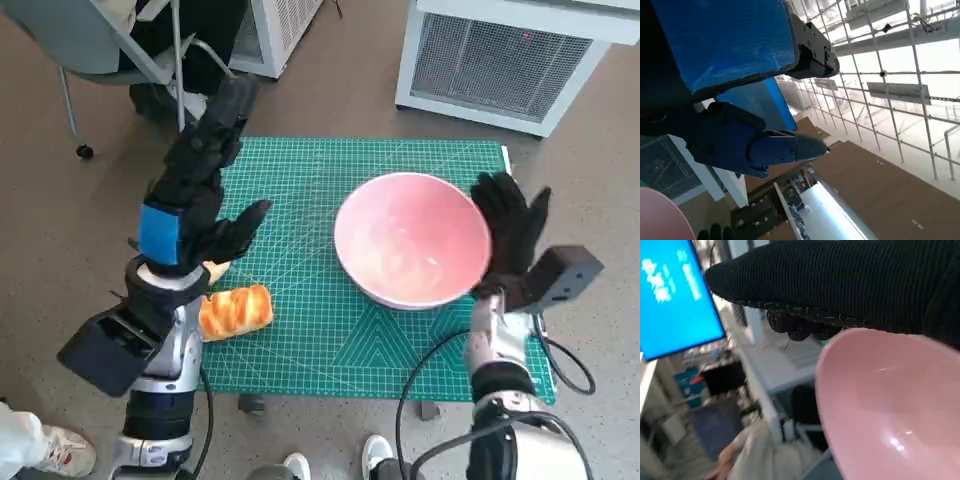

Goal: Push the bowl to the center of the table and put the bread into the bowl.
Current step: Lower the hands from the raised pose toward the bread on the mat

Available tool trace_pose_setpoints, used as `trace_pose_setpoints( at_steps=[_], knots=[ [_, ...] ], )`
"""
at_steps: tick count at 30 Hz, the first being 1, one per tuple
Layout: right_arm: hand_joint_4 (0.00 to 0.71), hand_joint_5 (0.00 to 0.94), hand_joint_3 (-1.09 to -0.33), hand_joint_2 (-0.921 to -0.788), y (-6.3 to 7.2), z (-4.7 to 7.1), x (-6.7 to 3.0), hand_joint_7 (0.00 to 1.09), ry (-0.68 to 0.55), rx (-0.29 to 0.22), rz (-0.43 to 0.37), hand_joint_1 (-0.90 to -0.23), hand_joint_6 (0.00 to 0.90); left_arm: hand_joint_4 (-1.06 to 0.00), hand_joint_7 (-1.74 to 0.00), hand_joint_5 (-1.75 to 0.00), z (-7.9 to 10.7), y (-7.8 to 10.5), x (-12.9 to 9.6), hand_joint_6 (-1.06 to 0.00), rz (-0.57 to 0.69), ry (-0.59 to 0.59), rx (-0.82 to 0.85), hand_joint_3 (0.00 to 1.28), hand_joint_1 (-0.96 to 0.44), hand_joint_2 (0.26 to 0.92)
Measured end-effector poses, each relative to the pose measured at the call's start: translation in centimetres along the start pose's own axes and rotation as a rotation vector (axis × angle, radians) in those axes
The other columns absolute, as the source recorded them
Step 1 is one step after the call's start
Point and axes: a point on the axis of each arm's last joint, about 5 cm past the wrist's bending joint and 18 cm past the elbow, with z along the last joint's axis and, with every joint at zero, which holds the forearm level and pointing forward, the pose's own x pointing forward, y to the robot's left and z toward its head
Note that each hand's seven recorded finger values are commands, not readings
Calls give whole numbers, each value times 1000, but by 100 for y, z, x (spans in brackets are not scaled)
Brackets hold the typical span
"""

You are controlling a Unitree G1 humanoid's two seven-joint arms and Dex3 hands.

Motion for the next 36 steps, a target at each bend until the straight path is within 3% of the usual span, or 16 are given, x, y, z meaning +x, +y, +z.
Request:
trace_pose_setpoints(
  at_steps=[12, 23, 30, 36],
  knots=[
    [207, 0, -873, -921, 286, 68, 120, 498, 22, 16, 39, -538, 97, -260, -22, 0, 70, 52, -85, -435, 29, 17, 41, 353, -629, 921],
    [243, 7, -828, -921, 456, 102, 178, 420, 63, 17, 68, -551, 189, -256, -13, -1, 139, 163, -167, -421, 40, 28, 112, 369, -625, 921],
    [244, 3, -837, -921, 451, 226, 242, 441, -12, -55, 100, -555, 159, -267, -11, -6, 268, 354, -300, -417, 17, 82, 209, 376, -599, 921],
    [261, 6, -855, -921, 421, 418, 293, 667, -201, -143, 171, -579, 36, -276, -14, -8, 411, 542, -424, -425, -37, 167, 346, 362, -577, 921]
  ],
)
